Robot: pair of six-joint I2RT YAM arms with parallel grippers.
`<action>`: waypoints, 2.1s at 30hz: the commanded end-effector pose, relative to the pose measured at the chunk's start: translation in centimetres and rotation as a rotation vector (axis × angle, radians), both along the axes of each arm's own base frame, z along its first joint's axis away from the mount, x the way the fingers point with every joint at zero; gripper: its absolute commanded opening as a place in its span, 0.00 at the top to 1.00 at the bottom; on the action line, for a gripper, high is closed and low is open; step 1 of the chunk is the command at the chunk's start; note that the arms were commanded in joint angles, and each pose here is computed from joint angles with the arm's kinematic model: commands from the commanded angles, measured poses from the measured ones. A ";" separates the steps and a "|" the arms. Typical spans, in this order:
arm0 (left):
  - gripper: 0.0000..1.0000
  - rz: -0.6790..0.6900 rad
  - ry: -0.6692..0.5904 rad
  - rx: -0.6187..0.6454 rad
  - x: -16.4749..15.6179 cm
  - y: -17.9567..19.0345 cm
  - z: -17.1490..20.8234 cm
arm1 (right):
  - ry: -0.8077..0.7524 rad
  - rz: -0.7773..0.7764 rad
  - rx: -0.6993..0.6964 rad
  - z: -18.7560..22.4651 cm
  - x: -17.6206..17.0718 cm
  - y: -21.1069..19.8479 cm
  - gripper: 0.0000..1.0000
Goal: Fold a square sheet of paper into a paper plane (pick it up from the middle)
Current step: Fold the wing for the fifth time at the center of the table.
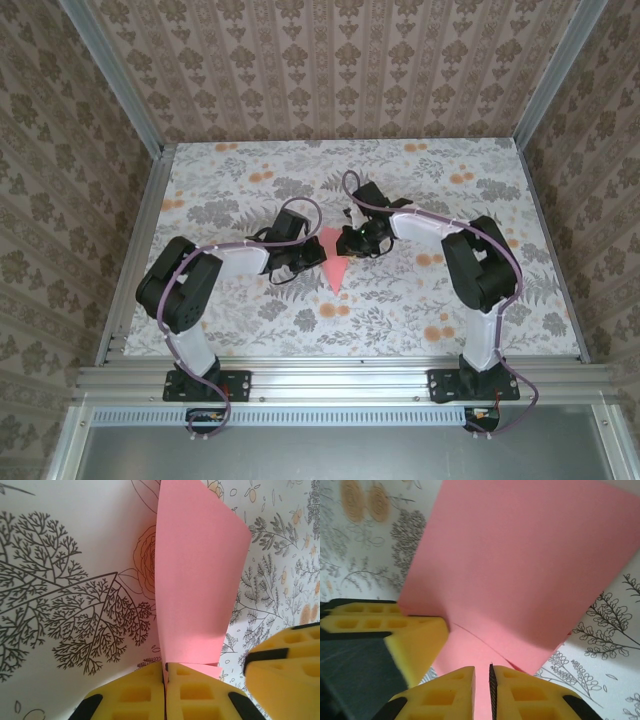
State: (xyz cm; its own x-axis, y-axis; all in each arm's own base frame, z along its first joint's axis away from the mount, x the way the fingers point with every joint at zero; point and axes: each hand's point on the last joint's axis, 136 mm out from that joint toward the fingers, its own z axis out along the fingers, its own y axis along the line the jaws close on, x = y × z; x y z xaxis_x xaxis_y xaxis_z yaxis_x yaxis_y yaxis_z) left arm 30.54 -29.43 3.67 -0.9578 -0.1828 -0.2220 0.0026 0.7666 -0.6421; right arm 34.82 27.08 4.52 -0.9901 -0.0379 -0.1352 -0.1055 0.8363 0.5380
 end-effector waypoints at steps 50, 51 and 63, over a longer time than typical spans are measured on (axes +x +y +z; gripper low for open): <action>0.96 -0.343 -0.420 0.172 -3.2 -0.8 0.7 | 0.095 -0.374 0.275 2.9 2.1 -2.8 0.67; 0.96 -0.363 -0.435 0.180 -3.3 -0.9 0.7 | 0.105 -0.386 0.288 3.0 2.1 -2.7 0.65; 0.96 -0.488 -0.561 0.320 -3.7 -0.9 -0.2 | 0.273 -0.452 0.390 1.7 1.5 0.2 0.44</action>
State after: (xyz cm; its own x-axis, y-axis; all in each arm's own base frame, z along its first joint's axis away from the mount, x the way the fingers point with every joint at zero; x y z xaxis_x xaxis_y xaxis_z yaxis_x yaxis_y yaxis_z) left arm 26.44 -30.35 2.82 -0.7012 0.3244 -0.6349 0.5989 0.7512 -0.2776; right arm 36.99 26.33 7.28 -0.9150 0.3889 0.1071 0.3223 0.5449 0.7741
